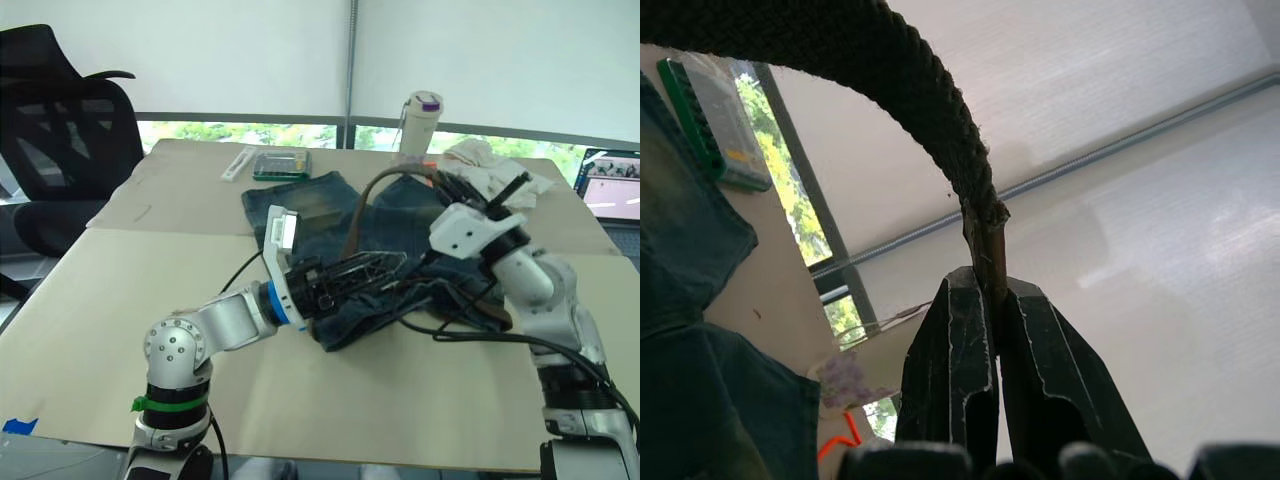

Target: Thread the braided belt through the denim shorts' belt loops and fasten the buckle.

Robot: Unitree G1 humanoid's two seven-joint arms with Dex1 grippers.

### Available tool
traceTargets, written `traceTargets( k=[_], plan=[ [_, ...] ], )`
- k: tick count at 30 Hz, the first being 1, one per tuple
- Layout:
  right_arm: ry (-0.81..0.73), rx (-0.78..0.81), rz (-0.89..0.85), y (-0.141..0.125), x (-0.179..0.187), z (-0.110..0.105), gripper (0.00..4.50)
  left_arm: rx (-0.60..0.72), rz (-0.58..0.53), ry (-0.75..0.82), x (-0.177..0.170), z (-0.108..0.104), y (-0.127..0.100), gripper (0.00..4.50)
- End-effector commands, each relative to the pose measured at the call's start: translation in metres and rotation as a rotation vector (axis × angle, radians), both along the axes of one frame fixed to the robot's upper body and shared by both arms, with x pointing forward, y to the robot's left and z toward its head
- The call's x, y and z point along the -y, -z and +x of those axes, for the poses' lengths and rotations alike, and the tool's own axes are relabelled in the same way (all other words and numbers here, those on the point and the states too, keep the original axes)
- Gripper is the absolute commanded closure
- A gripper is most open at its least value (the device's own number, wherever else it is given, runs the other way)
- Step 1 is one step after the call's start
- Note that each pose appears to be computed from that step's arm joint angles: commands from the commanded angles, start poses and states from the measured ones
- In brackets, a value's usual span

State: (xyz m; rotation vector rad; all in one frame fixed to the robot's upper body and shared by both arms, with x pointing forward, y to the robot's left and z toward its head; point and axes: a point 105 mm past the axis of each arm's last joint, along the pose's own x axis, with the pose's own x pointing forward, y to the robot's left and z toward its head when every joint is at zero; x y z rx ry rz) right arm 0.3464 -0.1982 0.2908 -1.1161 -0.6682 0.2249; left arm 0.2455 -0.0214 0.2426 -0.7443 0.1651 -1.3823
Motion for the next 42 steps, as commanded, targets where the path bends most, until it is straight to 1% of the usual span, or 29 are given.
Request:
traceTargets(
  k=[1,3,6,8,9,12,17,20,24,29,33,42],
  plan=[
    [-0.045,0.02,0.031,-0.033,-0.002,-0.009,4.5,0.053,-0.039,-0.055,0.001,0.001,-0.012,0.01],
    [-0.053,0.009,0.029,-0.041,-0.003,-0.009,4.5,0.037,-0.065,-0.109,0.001,0.009,-0.014,0.01],
    [-0.088,-0.035,0.016,-0.043,-0.012,-0.01,4.5,-0.069,-0.172,-0.133,-0.003,0.021,-0.021,0.01],
    [-0.129,-0.05,0.061,-0.045,-0.021,-0.014,4.5,-0.098,-0.19,-0.139,-0.002,0.026,-0.022,0.01],
    [-0.141,-0.055,0.056,-0.043,-0.025,-0.016,4.5,-0.102,-0.188,-0.14,-0.001,0.027,-0.022,0.01],
    [-0.144,-0.077,0.012,-0.03,-0.029,-0.02,4.5,-0.147,-0.228,-0.159,0.002,0.034,-0.025,0.01],
    [-0.123,-0.103,0.011,-0.008,-0.029,-0.023,4.5,-0.3,-0.34,-0.238,-0.008,0.063,-0.024,0.01],
    [-0.135,-0.107,-0.027,0.004,-0.039,-0.027,4.5,-0.333,-0.364,-0.258,-0.014,0.073,-0.023,0.01],
    [-0.115,-0.078,-0.09,0.011,-0.039,-0.03,4.5,-0.364,-0.384,-0.263,-0.017,0.075,-0.024,0.01],
    [-0.145,0.012,-0.252,0.028,-0.047,-0.039,4.5,-0.393,-0.394,-0.239,-0.017,0.072,-0.023,0.01],
    [-0.138,0.033,-0.282,0.041,-0.045,-0.039,4.5,-0.416,-0.402,-0.192,-0.017,0.068,-0.024,0.01],
    [-0.1,0.068,-0.284,0.043,-0.04,-0.033,4.5,-0.466,-0.376,-0.187,-0.017,0.069,-0.018,0.01]
  ],
)
